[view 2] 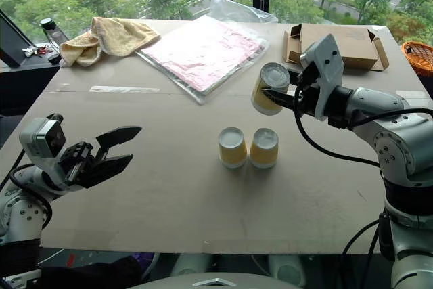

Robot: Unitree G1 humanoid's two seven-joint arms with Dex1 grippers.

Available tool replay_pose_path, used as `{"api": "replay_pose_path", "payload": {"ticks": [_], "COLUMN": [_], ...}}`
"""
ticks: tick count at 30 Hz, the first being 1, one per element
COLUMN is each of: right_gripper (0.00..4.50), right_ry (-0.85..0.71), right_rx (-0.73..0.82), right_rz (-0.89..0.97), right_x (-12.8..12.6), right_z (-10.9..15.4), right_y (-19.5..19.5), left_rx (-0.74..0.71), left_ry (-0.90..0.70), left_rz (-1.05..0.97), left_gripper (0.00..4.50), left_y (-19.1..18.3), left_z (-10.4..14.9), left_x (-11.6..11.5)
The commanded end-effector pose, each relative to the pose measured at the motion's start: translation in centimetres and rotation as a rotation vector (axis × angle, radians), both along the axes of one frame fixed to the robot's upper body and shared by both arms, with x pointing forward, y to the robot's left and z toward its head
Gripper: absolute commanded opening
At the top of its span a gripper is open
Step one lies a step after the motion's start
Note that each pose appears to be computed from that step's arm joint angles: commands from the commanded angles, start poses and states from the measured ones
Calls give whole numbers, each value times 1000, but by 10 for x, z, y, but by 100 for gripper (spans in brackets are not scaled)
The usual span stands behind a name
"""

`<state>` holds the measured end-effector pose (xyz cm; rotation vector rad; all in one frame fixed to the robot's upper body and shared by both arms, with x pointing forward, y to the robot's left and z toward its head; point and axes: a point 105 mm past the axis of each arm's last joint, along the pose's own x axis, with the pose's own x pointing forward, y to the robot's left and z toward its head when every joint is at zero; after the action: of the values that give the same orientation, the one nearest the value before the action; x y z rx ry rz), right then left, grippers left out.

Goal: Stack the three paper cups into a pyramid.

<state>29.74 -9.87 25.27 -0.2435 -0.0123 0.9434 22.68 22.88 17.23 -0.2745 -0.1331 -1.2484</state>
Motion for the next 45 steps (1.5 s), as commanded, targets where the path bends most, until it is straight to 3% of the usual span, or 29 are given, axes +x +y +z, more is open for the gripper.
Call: {"api": "replay_pose_path", "payload": {"ticks": [1, 9, 37, 42, 45], "right_gripper": [212, 212, 212, 427, 440], "right_ry": [-46, -5, 73, 88, 47], "right_rx": [-56, -101, -143, -121, -109], "right_rz": [73, 155, 163, 138, 138], "right_x": [-19, -37, -39, -32, -32], "right_z": [7, -2, -30, -34, -28], "right_y": [15, 27, 26, 22, 22], "left_rx": [26, 38, 23, 23, 26], "left_ry": [-28, -23, -38, -32, -29], "left_rz": [-5, -11, -68, -72, -74], "left_gripper": [450, 450, 450, 450, 450], "left_y": [7, 12, 0, 1, 3], "left_z": [1, -2, 4, 3, 3], "left_x": [-8, -10, -4, -5, -5]}}
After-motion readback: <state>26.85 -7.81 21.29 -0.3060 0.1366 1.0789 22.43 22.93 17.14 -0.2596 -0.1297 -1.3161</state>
